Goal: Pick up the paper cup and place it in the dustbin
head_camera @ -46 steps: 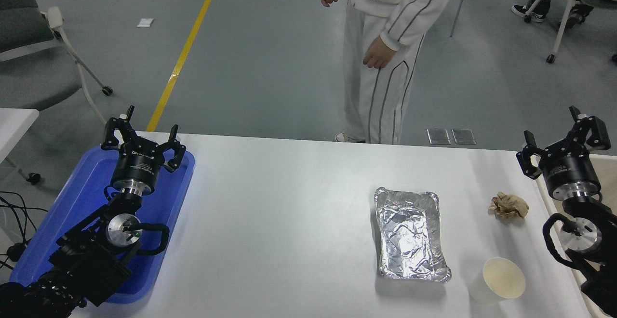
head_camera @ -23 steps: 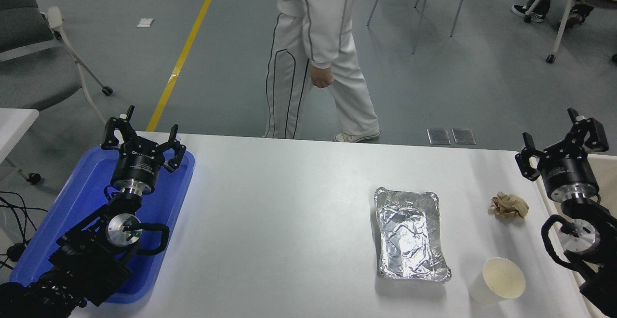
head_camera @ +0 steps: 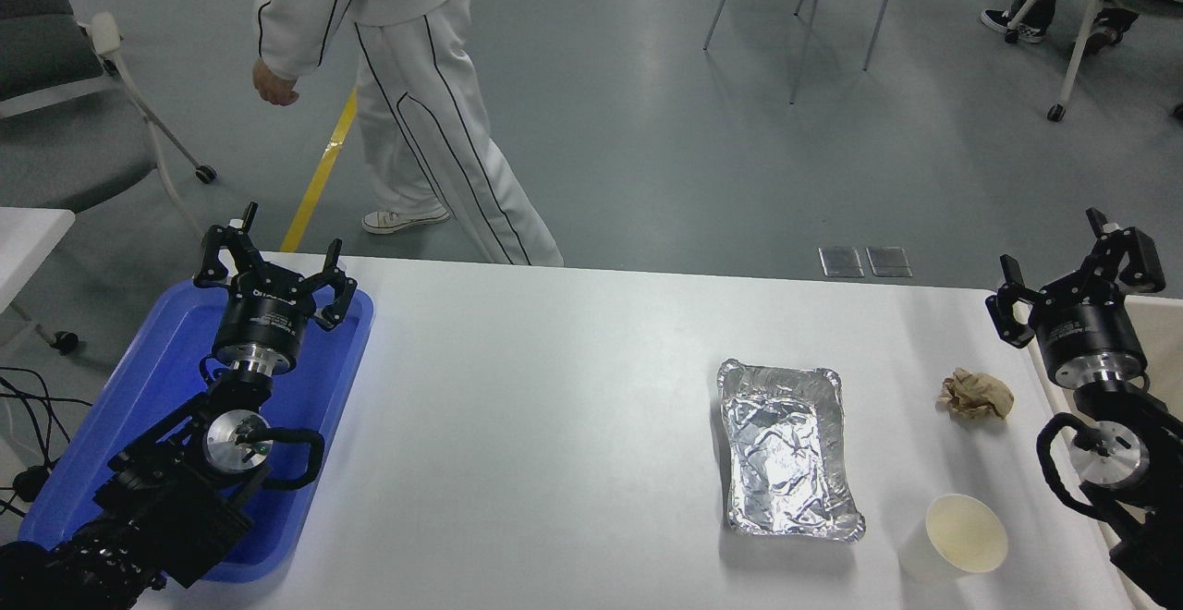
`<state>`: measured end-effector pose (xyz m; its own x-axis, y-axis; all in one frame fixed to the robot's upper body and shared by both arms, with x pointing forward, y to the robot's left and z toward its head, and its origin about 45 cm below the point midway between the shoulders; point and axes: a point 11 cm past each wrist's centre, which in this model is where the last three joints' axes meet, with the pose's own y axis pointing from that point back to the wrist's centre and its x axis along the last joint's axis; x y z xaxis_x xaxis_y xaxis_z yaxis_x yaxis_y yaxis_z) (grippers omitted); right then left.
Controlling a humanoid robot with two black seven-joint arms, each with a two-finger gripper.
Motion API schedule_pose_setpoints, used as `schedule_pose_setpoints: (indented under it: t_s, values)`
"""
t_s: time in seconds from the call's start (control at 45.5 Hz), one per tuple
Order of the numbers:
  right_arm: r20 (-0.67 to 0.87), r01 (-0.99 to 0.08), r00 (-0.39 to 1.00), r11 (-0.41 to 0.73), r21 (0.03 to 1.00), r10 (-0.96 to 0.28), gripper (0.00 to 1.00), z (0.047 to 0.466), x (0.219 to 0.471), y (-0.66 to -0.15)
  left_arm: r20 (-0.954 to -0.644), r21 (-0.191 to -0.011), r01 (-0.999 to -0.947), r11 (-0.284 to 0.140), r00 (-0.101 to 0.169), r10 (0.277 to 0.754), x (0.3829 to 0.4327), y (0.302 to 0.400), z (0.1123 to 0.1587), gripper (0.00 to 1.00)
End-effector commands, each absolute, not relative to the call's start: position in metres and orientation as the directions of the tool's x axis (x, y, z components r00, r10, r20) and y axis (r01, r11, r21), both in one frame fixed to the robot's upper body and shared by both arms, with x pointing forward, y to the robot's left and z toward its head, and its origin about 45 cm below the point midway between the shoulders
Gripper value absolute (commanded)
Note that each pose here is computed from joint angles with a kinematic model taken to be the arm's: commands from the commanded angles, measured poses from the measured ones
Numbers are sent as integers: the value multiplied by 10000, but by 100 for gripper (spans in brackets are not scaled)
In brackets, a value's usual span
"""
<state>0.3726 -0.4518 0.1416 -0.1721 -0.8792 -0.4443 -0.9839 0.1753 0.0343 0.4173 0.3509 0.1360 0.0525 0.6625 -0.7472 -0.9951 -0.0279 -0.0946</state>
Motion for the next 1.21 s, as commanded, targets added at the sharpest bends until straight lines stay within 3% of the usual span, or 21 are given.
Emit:
schedule_pose_setpoints:
  t_s: [0.0,0.505,0.681,0.901,1.187]
  values:
    - [-4451,-9849,-1672,1698,342,-8797,100,1415,3714,-4514,-7462,-943,-9951,-295,510,6638,4173,3517,1362,100]
    - [-4025,-9923,-1174,914,832,-9079,100,1326,3723,-4269,-7470,-940,-9952,-288,514,6628,4173,3509,1359,100]
    - [-2649,-9914,-658,330,1265,-9620,100,1487,3786,-4360,-7470,-940,-9952,-288,514,6628,4173,3509,1359,100]
    - [519,-9573,1488,-1307,2578,-9875,100,1742,3886,-4481,-7470,-940,-9952,-288,514,6628,4173,3509,1359,100]
    - [2692,-9012,2823,-1583,4035,-9208,100,1922,3794,-4742,-7477,-964,-9950,-254,556,6617,4180,3501,1368,100]
